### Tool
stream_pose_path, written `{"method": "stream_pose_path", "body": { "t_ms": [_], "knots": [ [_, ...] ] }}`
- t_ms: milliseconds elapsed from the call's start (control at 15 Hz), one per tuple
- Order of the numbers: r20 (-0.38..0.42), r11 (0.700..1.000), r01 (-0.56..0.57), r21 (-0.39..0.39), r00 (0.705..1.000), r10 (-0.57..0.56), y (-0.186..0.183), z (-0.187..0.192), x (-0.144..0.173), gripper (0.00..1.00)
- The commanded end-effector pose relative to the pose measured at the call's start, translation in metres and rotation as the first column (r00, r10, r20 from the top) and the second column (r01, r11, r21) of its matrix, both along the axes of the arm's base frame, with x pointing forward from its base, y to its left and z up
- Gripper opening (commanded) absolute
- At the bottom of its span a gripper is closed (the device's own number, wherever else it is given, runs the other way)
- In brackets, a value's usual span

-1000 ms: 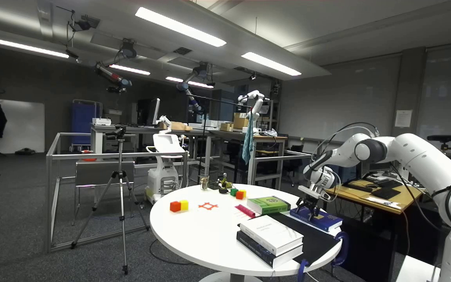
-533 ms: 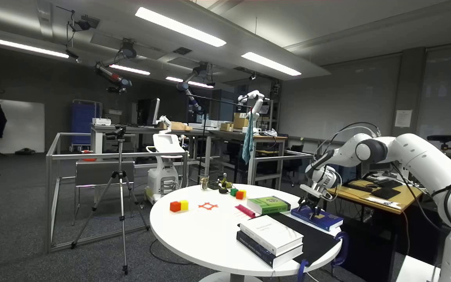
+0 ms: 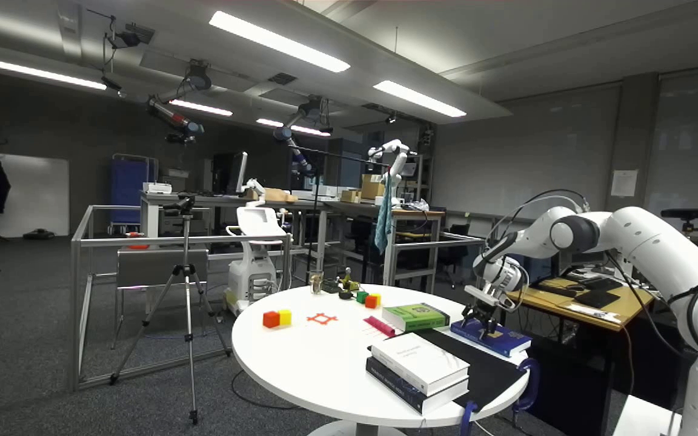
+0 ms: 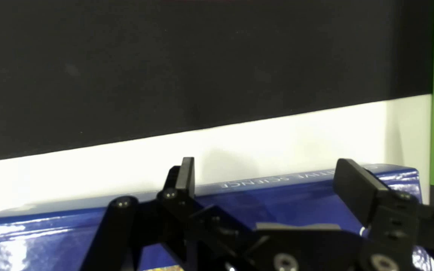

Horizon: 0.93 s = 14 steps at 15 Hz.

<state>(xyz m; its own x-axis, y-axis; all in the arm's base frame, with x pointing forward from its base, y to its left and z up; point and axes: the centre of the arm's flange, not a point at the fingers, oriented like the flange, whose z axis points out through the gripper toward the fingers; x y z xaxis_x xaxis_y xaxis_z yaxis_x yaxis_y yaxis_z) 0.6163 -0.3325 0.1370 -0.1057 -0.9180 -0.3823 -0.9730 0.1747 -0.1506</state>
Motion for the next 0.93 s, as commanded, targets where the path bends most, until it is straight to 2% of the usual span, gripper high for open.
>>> {"method": "stream_pose_path", "body": {
  "t_ms": [0,533,867],
  "knots": [
    [-0.025,1.0,-0.011,0.023,1.0,0.012,-0.005,-0.001,0.006,1.0],
    [-0.11,0.993,-0.079,0.091,0.99,0.089,0.003,-0.009,0.002,1.0],
    [-0.088,0.999,-0.024,0.04,0.996,0.028,-0.006,-0.016,0.006,1.0]
  ]
}}
